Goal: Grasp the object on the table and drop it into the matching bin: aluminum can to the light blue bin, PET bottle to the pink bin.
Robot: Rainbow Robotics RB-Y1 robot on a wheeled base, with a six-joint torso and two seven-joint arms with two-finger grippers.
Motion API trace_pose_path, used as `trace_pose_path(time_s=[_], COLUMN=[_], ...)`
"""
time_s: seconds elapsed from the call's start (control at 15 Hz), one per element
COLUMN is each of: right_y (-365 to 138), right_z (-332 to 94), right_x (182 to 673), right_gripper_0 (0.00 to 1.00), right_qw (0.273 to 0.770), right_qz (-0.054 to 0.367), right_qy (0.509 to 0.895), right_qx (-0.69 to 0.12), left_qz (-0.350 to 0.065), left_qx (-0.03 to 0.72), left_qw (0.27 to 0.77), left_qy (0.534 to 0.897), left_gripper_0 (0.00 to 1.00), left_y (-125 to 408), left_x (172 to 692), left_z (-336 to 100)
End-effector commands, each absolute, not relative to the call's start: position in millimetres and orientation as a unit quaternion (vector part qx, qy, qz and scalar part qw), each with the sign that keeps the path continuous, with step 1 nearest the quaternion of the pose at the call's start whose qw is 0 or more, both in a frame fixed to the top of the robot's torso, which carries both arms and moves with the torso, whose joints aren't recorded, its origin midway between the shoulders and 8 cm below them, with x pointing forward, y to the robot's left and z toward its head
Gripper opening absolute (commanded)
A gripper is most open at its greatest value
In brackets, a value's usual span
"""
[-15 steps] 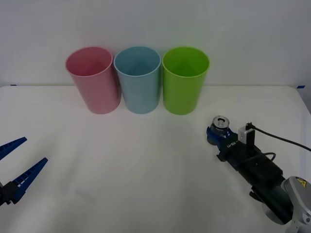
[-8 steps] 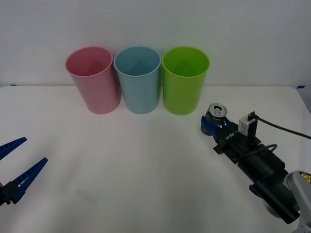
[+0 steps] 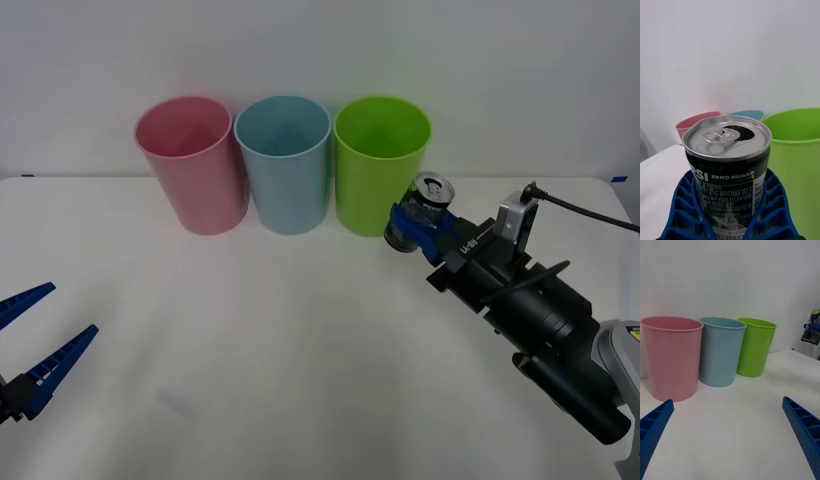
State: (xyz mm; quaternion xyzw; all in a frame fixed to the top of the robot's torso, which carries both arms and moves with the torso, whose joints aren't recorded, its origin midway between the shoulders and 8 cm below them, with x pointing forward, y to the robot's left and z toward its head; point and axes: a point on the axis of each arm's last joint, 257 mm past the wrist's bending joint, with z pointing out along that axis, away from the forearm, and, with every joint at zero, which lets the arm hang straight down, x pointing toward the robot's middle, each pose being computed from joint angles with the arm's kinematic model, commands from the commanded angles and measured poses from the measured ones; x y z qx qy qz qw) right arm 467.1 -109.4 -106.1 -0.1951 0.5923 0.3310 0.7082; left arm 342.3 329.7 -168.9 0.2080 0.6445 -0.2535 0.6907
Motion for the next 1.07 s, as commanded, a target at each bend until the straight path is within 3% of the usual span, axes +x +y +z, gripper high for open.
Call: trace_pose_path(time_s=[0.07, 0.47, 1.07], right_y=[-97, -58, 3], right_z=[-83, -35, -11], right_x=[470, 497, 575], right_gripper_0=[0.0, 0.0, 0.0], right_qw=[0.713, 0.74, 0.751], right_qz=[0.344, 0.326, 0.297], right_qy=[0.575, 0.55, 0.556], right_qx=[-0.207, -0.209, -0.197], left_qz=[-0.253, -0.253, -0.253], left_qx=[0.208, 0.208, 0.208], left_qw=[0.691, 0.691, 0.691], left_qy=[0.645, 0.645, 0.645], left_gripper_0=[1.0, 1.0, 1.0], left_y=[330, 330, 330], left_x=[342, 342, 342], left_z=[-169, -169, -169])
